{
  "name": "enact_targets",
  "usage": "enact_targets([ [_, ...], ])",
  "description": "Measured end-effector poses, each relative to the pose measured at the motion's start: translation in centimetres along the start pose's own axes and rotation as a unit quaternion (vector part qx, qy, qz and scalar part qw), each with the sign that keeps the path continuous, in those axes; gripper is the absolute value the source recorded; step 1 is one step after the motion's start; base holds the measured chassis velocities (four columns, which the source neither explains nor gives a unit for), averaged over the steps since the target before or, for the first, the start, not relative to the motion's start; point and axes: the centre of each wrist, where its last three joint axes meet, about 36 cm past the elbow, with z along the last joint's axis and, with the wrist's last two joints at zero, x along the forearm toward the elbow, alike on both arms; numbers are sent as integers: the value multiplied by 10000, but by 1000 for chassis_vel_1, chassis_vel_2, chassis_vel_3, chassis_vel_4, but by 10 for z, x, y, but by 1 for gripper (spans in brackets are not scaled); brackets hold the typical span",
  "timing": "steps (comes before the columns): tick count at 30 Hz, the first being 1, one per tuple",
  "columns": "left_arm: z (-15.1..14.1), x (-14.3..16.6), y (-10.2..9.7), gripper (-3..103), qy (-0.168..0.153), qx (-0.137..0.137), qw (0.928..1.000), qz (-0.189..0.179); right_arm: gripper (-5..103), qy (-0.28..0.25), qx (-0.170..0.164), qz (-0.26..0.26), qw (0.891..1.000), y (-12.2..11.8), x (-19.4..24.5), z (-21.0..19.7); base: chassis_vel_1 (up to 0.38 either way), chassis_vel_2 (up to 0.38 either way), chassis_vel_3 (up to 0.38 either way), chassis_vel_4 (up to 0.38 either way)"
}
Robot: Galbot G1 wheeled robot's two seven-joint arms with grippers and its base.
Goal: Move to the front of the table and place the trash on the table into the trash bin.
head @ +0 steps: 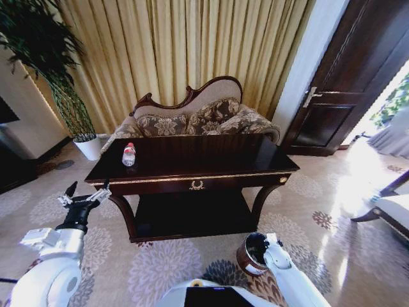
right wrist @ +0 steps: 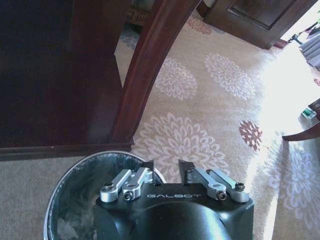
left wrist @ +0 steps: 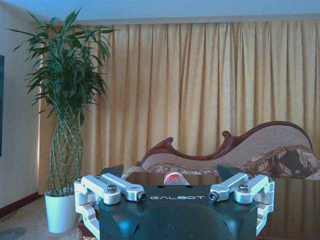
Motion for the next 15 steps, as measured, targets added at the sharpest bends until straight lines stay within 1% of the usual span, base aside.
enact_targets([
  [2, 0, 0, 0, 100, 12, -8, 10000, 10, 35, -20, -7, 13, 10000, 1, -1, -1, 0, 0, 0, 0],
  [3, 0, 0, 0, 100, 12, -8, 10000, 10, 35, -20, -7, 13, 10000, 1, -1, -1, 0, 0, 0, 0],
  [4, 1, 1, -1, 100, 20, -12, 10000, 16, 40, -46, -16, 21, 10000, 1, 0, -1, 0, 0, 0, 0],
  [5, 2, 1, -1, 100, 37, -9, 10000, 17, 45, -161, -80, 50, 9998, -1, 1, 0, 0, 0, 0, 0],
  [6, 3, 2, -2, 100, 48, -2, 10000, 15, 51, -356, -239, 49, 9991, -5, 6, -4, 0, 0, 0, 0],
  [7, 3, 2, -2, 100, 48, -2, 10000, 15, 51, -356, -239, 49, 9991, -5, 6, -4, 0, 0, 0, 0],
  [8, 3, 2, -2, 100, 60, 3, 10000, 13, 56, -564, -426, 24, 9975, -9, 12, -9, 0, 0, 0, 0],
  [9, 4, 3, -3, 100, 68, 7, 10000, 5, 61, -841, -683, -68, 9941, -14, 22, -17, 0, 0, 0, 0],
  [10, 5, 4, -2, 100, 65, 3, 10000, 5, 61, -1161, -929, -178, 9887, -22, 34, -27, 0, 0, 0, 0],
  [11, 5, 4, -2, 100, 61, -2, 10000, 14, 67, -1526, -1148, -310, 9811, -32, 49, -39, 0, 0, 0, 0],
  [12, 5, 4, -2, 100, 61, -2, 10000, 14, 67, -1526, -1148, -310, 9811, -32, 49, -39, 0, 0, 0, 0],
  [13, 6, 4, -1, 100, 55, -11, 10000, 10, 73, -1887, -1283, -485, 9724, -42, 66, -51, 0, 0, 0, 0],
  [14, 5, 4, -1, 100, 47, -14, 10000, 6, 78, -2123, -1342, -614, 9660, -49, 79, -59, 0, 0, 0, 0],
  [15, 5, 4, 0, 100, 36, -16, 10000, 0, 84, -2473, -1402, -789, 9555, -58, 100, -72, 0, 0, 0, 0],
])
